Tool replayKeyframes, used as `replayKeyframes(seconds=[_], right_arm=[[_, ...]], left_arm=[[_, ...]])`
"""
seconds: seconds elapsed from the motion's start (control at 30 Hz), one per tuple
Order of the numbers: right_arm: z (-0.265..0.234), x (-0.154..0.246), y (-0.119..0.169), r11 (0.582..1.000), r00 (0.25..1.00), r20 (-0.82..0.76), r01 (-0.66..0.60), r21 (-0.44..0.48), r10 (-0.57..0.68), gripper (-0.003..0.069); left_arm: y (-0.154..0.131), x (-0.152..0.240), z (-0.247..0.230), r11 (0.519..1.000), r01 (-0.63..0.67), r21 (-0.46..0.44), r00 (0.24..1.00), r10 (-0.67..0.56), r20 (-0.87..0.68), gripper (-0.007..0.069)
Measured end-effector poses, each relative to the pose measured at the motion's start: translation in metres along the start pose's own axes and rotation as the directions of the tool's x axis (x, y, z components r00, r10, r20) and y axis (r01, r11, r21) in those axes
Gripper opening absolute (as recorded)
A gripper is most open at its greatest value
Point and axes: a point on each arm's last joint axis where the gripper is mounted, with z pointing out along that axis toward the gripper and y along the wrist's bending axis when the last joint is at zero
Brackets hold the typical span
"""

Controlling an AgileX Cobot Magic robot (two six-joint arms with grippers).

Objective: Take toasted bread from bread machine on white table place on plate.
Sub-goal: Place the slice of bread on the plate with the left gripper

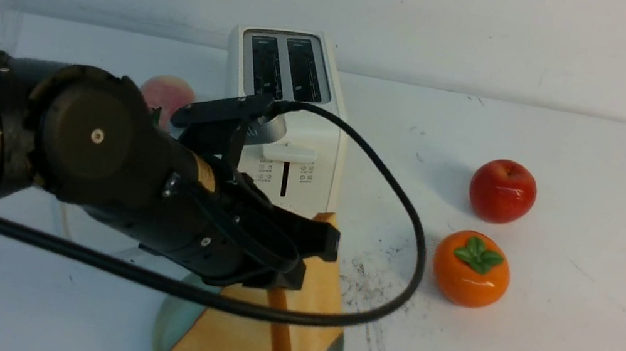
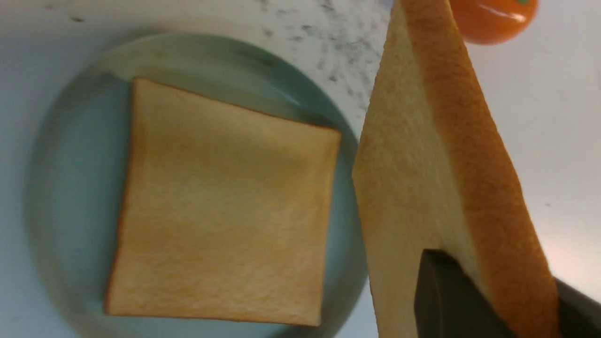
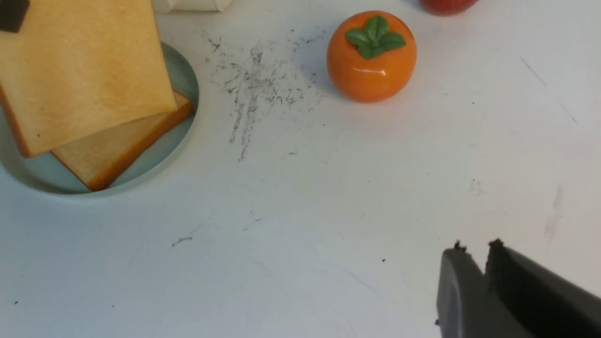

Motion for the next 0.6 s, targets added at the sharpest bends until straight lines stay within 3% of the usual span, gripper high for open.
replayKeyframes(seconds=[0.17,0.6], right_arm=[[0.000,0.001,0.000,1.000,1.000,-0.005,-0.001,-0.002,0.001,0.0091],[0.001,0.001,0.001,1.000,1.000,-0.004,-0.013,-0.014,0.013,0.0101]], left_arm=[[0.007,-0.004,0.000,0.996,0.043,-0.075,0.998,-0.040,0.046,0.0098],[0.010,-0.005,0.026,0.992,0.111,-0.060,0.993,-0.108,0.044,0.0098]])
